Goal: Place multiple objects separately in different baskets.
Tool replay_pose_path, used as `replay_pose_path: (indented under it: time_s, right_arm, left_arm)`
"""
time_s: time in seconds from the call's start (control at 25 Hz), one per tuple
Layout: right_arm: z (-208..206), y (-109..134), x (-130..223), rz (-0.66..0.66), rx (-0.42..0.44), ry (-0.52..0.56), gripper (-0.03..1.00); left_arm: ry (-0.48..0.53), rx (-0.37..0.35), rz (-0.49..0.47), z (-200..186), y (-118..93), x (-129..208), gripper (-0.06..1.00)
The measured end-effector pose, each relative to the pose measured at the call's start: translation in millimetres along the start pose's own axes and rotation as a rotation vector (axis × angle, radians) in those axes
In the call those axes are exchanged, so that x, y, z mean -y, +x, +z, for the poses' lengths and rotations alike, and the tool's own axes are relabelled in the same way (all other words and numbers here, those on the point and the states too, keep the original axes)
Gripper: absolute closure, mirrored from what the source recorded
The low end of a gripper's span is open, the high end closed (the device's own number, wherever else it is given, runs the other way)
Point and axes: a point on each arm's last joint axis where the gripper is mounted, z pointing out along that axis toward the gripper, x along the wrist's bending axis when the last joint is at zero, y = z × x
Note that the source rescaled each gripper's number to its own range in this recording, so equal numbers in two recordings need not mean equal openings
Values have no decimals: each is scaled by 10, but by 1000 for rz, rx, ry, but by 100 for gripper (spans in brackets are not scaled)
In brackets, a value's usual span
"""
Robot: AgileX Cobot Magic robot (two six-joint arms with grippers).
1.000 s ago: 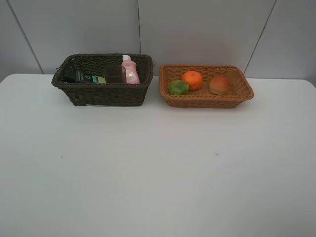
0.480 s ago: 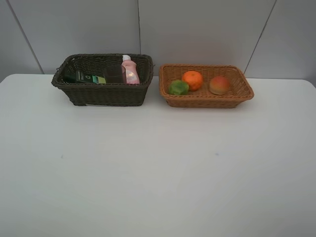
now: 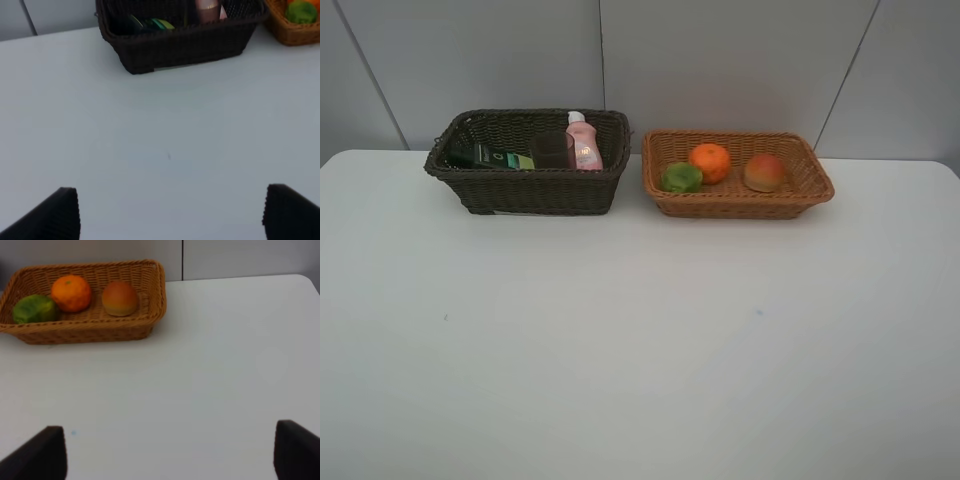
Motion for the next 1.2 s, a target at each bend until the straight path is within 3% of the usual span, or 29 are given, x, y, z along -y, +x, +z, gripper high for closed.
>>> replay_pose_path:
  time_s: [0.32, 1.2]
  right_arm:
    - [0, 0, 0, 0, 0, 0, 14]
    - [0, 0, 0, 0, 0, 0, 14]
  left_arm:
    - [22, 11, -55, 313, -9, 138, -1]
    - [8, 14, -65, 328, -11, 131, -1]
